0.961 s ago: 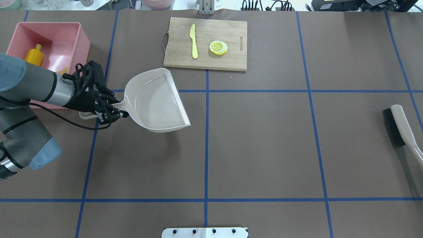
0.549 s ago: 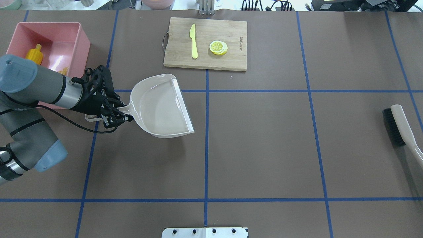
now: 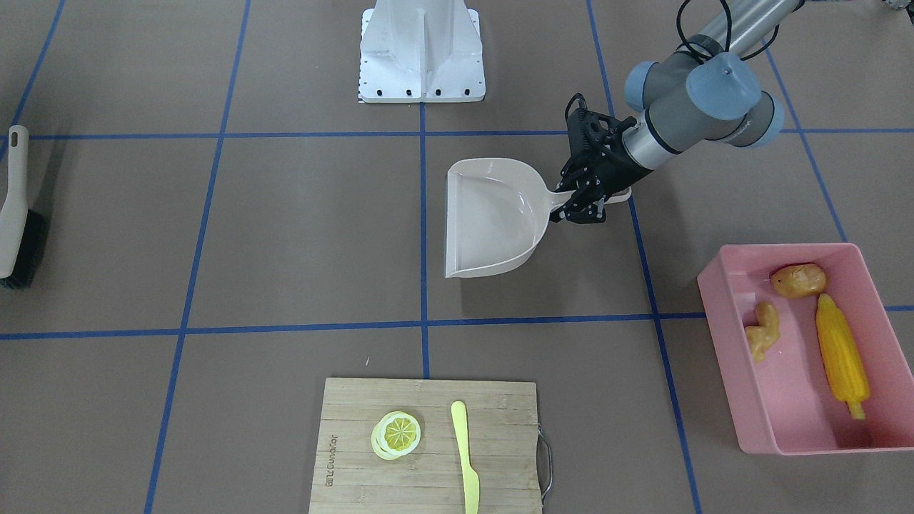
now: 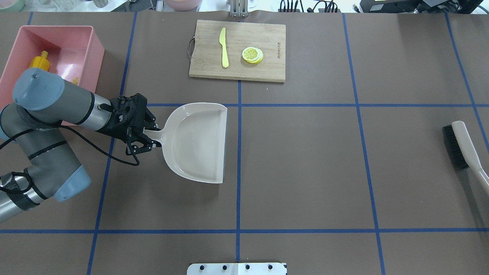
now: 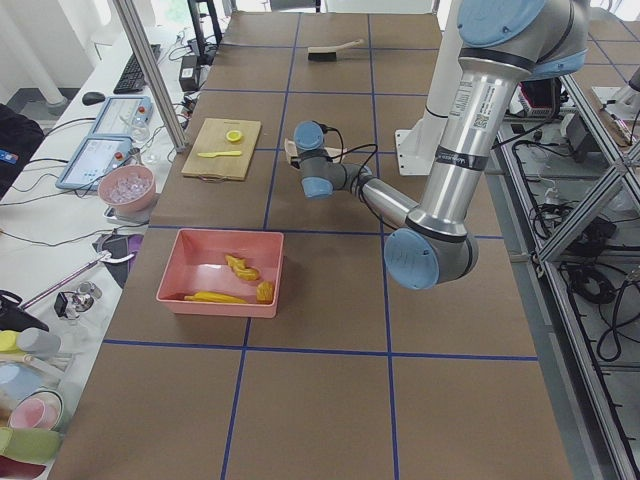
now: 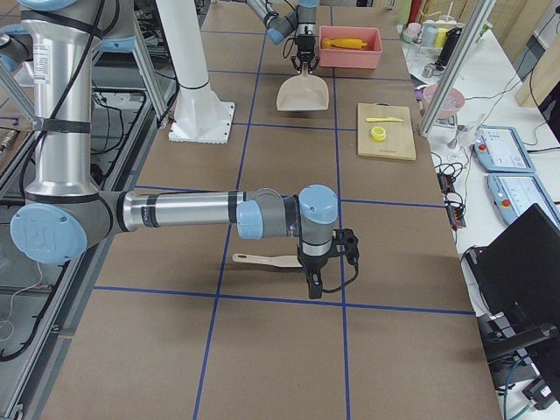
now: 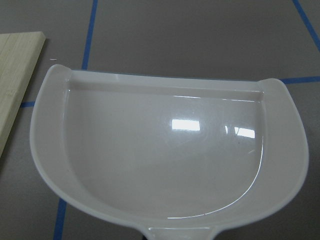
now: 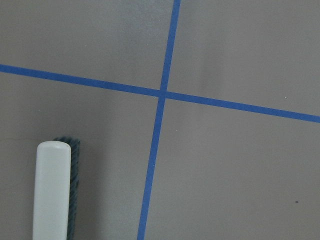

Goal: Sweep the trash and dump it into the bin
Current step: 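Bring the empty dustpan back with the left gripper and lower it to the table, then hold the dustpan on the table with the left gripper and release it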

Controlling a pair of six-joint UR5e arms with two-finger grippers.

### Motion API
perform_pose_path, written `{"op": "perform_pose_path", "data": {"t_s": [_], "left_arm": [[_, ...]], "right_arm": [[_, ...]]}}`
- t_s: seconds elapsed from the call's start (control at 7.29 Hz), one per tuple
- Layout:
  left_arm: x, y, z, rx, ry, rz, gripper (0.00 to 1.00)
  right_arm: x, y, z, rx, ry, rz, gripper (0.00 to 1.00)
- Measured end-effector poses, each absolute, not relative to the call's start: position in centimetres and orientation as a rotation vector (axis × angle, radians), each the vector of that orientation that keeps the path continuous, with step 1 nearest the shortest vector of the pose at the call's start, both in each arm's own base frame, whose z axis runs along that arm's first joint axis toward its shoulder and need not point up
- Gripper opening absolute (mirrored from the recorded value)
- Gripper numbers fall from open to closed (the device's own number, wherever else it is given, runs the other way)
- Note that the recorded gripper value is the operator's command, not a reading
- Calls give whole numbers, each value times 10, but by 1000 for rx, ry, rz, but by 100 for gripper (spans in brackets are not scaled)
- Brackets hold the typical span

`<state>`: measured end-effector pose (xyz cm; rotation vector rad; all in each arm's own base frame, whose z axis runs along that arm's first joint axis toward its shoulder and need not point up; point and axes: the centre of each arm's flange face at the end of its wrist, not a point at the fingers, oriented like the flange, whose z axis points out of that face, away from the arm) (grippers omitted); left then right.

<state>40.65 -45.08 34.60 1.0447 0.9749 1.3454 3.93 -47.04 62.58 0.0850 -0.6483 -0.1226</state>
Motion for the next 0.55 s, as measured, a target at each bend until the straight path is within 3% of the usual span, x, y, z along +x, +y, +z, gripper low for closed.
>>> {"op": "perform_pose_path", "data": {"t_s": [0.55], "left_arm": [[418, -444, 348, 911, 1065, 1267, 0]], "right_arm": [[40, -471, 624, 89, -637, -123, 100]]}}
